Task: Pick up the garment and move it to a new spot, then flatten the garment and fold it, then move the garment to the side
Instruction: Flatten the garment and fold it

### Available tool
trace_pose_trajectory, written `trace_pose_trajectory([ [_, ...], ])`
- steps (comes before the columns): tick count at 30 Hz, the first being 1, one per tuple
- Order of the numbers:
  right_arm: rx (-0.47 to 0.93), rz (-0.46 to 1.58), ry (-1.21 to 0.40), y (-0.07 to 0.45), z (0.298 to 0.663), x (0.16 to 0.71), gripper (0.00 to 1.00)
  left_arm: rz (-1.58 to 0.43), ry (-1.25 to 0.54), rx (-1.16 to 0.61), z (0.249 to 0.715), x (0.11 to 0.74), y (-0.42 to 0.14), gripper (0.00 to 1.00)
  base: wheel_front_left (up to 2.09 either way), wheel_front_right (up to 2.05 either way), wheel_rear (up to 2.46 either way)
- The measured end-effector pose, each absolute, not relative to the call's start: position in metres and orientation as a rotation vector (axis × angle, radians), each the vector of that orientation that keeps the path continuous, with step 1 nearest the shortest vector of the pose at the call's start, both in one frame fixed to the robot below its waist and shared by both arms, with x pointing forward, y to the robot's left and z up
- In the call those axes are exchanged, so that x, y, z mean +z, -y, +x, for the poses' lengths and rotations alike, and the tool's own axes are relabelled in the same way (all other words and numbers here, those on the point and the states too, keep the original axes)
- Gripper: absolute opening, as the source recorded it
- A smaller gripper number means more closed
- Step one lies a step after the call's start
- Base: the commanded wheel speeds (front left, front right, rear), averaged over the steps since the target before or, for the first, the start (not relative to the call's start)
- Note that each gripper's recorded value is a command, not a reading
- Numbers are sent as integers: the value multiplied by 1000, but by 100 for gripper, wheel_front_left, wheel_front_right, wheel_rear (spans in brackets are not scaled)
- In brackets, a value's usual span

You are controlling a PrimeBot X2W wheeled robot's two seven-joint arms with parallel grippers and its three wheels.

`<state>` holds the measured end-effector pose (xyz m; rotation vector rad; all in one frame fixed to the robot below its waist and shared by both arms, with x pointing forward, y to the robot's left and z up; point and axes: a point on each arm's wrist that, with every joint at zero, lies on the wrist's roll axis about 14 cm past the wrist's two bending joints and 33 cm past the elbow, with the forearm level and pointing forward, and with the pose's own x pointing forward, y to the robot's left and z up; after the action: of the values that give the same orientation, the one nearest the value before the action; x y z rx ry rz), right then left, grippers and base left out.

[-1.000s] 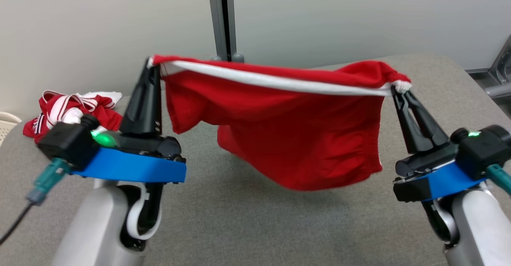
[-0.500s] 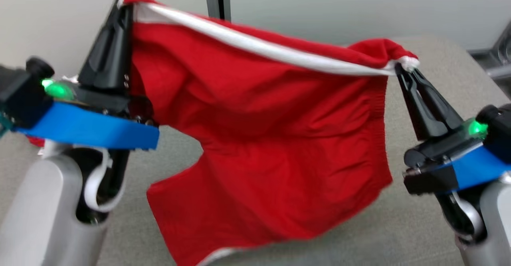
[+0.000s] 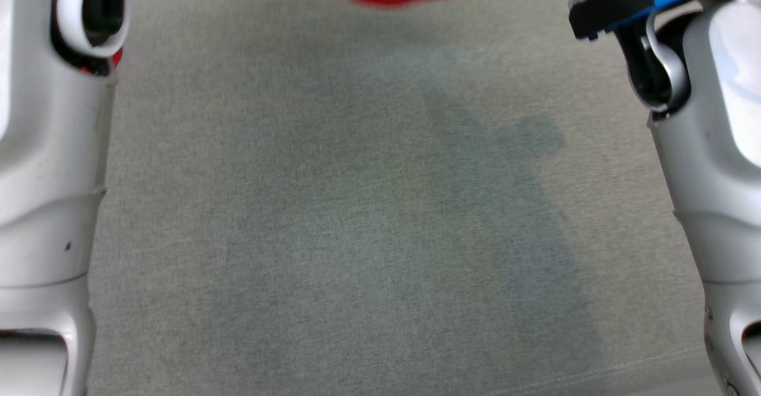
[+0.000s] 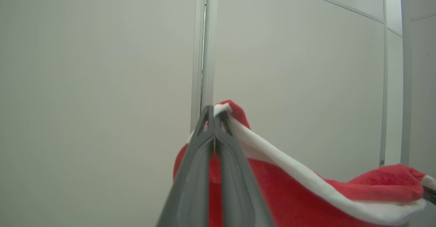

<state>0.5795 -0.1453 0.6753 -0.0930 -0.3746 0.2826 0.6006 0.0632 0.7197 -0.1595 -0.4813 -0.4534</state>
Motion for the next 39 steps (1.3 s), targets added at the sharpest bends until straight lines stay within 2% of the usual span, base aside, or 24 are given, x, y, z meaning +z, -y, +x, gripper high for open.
trace_pose_trajectory([
  [3,296,-91,332,133,602,643,0,-195,428,-437,619,685,-65,0,0,0,0],
  [7,361,-82,177,104,612,569,0,-223,296,-410,628,618,-73,0,0,0,0],
  [11,395,-39,23,91,599,501,0,-251,145,-373,616,546,-85,0,0,0,0],
  [15,406,36,4,87,579,488,0,-293,61,-346,590,508,-94,0,0,0,0],
  [19,417,70,-23,87,552,477,0,-333,86,-320,569,512,-105,0,0,0,0],
  [25,446,136,-33,83,499,477,0,-356,111,-286,509,518,-120,0,0,0,0],
  [39,446,172,-37,109,378,499,0,-290,103,-362,375,557,-106,0,0,0,0],
])
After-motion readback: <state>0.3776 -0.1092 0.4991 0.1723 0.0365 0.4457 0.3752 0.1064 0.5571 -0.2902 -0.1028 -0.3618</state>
